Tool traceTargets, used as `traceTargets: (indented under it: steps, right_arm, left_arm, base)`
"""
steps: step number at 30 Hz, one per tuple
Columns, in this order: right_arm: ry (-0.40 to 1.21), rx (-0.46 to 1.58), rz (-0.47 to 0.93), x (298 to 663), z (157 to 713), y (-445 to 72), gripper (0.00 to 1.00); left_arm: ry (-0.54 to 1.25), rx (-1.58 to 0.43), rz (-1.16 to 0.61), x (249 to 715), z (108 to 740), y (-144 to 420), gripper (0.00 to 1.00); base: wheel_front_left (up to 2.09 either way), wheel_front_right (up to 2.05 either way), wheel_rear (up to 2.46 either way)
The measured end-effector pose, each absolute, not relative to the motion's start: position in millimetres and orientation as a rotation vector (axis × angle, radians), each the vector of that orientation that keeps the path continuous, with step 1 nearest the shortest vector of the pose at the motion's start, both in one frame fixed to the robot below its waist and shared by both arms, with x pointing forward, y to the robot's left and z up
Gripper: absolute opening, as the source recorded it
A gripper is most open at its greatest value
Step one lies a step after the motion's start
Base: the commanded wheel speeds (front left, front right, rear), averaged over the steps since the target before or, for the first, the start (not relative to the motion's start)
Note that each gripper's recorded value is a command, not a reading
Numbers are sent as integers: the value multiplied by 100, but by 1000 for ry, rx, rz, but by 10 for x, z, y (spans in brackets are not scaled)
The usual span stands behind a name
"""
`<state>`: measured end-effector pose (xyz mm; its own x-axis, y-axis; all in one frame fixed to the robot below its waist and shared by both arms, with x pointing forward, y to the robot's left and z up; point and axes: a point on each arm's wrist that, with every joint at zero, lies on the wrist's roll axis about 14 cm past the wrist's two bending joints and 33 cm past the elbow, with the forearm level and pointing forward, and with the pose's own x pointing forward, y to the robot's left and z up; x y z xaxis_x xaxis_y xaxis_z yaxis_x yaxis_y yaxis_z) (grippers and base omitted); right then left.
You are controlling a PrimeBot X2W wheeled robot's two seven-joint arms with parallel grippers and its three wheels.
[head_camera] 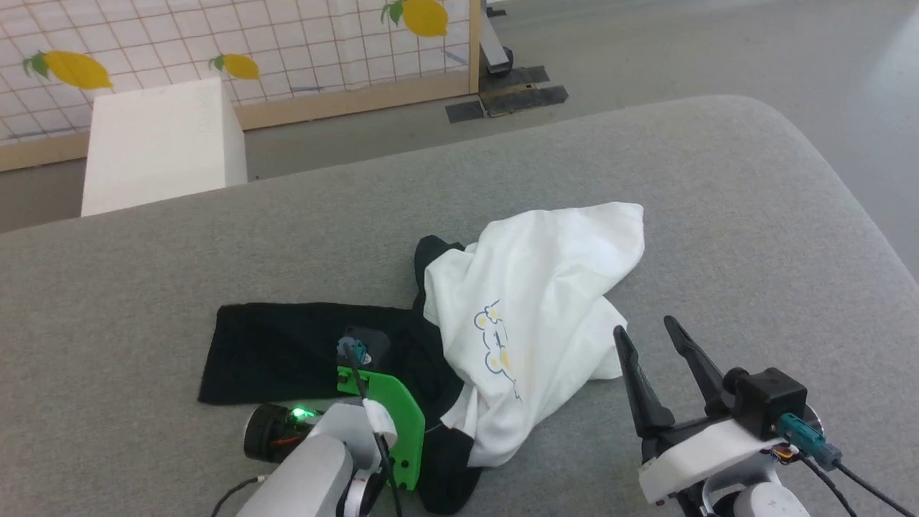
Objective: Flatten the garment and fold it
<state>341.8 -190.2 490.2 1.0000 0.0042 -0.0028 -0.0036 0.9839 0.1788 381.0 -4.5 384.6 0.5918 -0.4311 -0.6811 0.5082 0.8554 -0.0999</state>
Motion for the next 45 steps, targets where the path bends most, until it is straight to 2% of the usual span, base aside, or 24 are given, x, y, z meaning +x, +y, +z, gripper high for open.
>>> traceTargets:
  steps: [6, 13, 17, 21, 22, 23, 24, 26, 29, 32, 36, 40, 42, 45]
  right_arm:
    - [12, 181, -4, 3441, 4855, -1930, 100]
    - [-1, 182, 50, 3562, 4899, -1775, 100]
    - [-10, 178, 97, 3652, 4946, -1637, 100]
    - [-1, 177, 141, 3733, 4950, -1499, 100]
    - [2, 176, 149, 3748, 4949, -1473, 100]
    - [11, 172, 158, 3767, 4937, -1445, 100]
    - [21, 170, 162, 3787, 4925, -1434, 100]
    - [35, 165, 162, 3824, 4906, -1435, 100]
    - [61, 153, 150, 3901, 4874, -1482, 100]
    - [76, 121, 128, 4066, 4909, -1566, 100]
    - [143, 80, 98, 4320, 4885, -1656, 100]
    - [389, 50, 71, 4498, 4489, -1706, 100]
    - [573, 33, 64, 4482, 4170, -1710, 100]
    - [760, 44, 76, 4450, 3875, -1647, 100]
  left_arm:
    - [539, -80, -418, 4101, 4171, 92, 0]
    - [293, -191, -84, 4315, 4579, 1117, 0]
    - [263, -195, 110, 4144, 4611, 1807, 0]
    - [326, -172, 276, 3811, 4450, 2340, 0]
    - [359, -182, 299, 3727, 4382, 2403, 34]
    - [399, -194, 315, 3627, 4300, 2445, 85]
    - [423, -214, 328, 3543, 4245, 2470, 100]
    - [416, -263, 334, 3480, 4244, 2463, 100]
    - [312, -316, 333, 3485, 4399, 2450, 100]
    - [142, -255, 352, 3468, 4643, 2527, 100]
    - [22, -206, 311, 3503, 4875, 2393, 100]
    - [-62, -183, 269, 3610, 5100, 2272, 100]
    - [-83, -172, 246, 3671, 5142, 2208, 100]
    - [-75, -171, 237, 3718, 5095, 2150, 100]
  base:
    - [0, 0, 0]
    - [0, 0, 0]
    - [0, 0, 0]
    - [0, 0, 0]
    - [0, 0, 0]
    - [0, 0, 0]
    - [0, 0, 0]
    - [0, 0, 0]
    - [0, 0, 0]
    - [0, 0, 0]
    - [0, 0, 0]
    - [0, 0, 0]
    - [0, 0, 0]
    - [0, 0, 0]
